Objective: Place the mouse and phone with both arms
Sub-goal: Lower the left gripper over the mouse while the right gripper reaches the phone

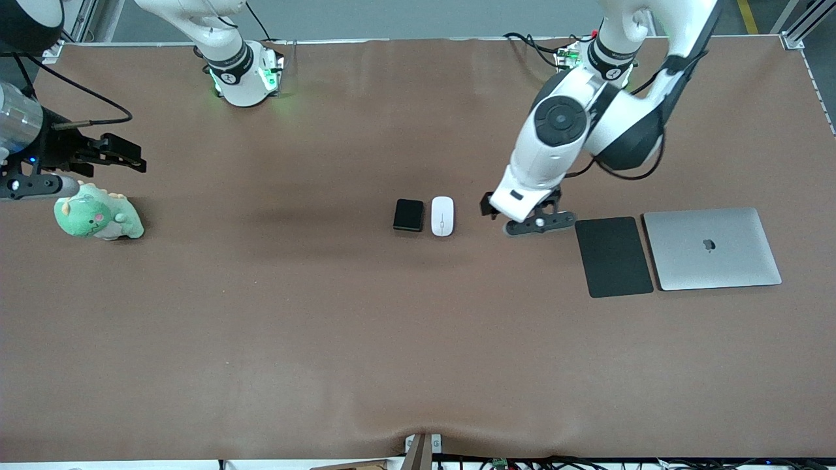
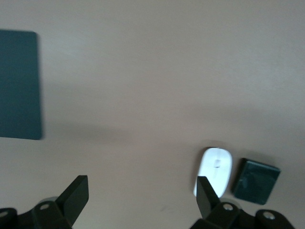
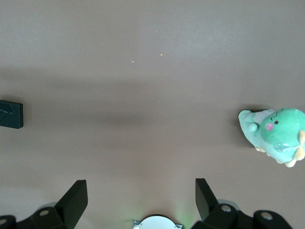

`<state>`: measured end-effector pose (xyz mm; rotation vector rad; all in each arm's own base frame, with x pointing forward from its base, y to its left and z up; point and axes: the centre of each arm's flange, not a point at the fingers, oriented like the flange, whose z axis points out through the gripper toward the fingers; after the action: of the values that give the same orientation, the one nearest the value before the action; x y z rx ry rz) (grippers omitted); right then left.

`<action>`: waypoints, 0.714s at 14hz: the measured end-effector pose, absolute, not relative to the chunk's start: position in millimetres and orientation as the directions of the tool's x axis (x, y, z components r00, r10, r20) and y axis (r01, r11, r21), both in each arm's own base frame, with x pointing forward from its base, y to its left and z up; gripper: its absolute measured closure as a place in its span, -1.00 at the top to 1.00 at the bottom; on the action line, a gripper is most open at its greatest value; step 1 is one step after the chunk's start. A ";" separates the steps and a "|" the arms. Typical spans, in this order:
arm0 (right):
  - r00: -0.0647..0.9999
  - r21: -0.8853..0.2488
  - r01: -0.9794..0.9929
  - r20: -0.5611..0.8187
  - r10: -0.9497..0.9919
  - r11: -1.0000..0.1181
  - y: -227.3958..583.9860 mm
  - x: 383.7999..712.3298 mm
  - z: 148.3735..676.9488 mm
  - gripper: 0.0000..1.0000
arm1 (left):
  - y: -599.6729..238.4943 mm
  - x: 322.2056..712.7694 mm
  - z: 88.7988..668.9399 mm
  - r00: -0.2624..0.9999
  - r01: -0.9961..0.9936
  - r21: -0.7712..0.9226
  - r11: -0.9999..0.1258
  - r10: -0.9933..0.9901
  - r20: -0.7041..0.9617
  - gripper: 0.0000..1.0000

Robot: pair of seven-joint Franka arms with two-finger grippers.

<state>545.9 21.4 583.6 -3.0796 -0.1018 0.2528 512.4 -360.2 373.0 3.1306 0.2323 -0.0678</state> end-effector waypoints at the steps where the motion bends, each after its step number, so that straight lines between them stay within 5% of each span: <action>1: 0.984 -0.057 0.071 -0.158 0.079 -0.996 26.9 550.1 578.4 1.00 | -372.7 510.2 358.7 0.987 0.151 -0.010 -0.988 0.152 -0.049 1.00; 10: 0.982 -0.047 0.095 -0.162 0.101 -0.994 113.5 564.3 544.8 1.00 | -447.0 502.2 264.3 0.999 0.025 -0.075 -0.997 0.027 -0.033 1.00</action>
<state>564.3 113.5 544.8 -3.0882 -0.1527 0.2552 502.2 -447.0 264.3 3.2156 0.0421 -0.0553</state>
